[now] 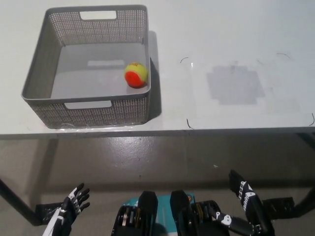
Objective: Use the right hand to pick up a tennis ball and put it into a container on the left side
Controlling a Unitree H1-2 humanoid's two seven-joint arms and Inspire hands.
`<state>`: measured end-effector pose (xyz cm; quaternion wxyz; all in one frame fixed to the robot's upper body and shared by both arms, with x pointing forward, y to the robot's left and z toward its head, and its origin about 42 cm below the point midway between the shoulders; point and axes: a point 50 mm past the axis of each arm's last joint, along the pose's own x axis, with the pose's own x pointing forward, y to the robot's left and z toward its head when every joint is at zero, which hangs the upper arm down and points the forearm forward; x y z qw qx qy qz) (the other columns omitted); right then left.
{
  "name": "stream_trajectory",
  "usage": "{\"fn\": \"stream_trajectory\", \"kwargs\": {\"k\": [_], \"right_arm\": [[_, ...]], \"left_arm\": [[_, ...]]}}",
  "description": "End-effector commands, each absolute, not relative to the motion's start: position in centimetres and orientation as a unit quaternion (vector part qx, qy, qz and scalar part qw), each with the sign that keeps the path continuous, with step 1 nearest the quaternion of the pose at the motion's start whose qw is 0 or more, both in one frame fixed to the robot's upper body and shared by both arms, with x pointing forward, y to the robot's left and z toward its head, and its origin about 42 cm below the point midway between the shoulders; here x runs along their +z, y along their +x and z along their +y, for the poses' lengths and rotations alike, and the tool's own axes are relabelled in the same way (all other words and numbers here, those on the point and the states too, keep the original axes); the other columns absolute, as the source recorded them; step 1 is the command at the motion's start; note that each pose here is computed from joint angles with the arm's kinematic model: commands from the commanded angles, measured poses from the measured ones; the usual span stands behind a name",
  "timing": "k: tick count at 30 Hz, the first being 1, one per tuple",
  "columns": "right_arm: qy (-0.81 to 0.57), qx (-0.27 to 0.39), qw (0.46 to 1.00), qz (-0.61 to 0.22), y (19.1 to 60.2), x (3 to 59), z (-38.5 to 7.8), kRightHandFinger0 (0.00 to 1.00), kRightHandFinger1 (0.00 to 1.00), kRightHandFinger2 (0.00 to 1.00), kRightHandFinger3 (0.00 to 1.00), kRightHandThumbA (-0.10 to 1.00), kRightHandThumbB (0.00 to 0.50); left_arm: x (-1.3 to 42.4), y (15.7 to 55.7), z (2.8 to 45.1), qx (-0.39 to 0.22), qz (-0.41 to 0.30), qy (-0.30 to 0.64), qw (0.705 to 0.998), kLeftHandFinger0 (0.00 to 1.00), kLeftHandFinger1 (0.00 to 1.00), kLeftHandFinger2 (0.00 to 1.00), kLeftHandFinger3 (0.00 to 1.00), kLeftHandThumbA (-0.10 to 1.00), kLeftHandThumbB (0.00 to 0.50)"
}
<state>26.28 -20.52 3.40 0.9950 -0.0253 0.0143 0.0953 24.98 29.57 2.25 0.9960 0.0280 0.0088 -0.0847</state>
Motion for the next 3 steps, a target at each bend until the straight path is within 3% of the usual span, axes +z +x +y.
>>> {"fn": "stream_trajectory", "kwargs": {"k": [1,3], "right_arm": [[-0.008,0.098,0.995,-0.013,26.36,3.57,-20.51,1.00,1.00,1.00,1.00,1.00,0.165],[-0.009,0.096,0.995,-0.011,26.35,3.42,-20.55,1.00,1.00,1.00,1.00,1.00,0.173]], "left_arm": [[3.14,25.26,30.39,-0.075,-0.015,0.030,0.997,1.00,1.00,1.00,1.00,1.00,0.253],[3.12,25.33,30.42,-0.077,-0.013,0.030,0.996,1.00,1.00,1.00,1.00,1.00,0.267]]}}
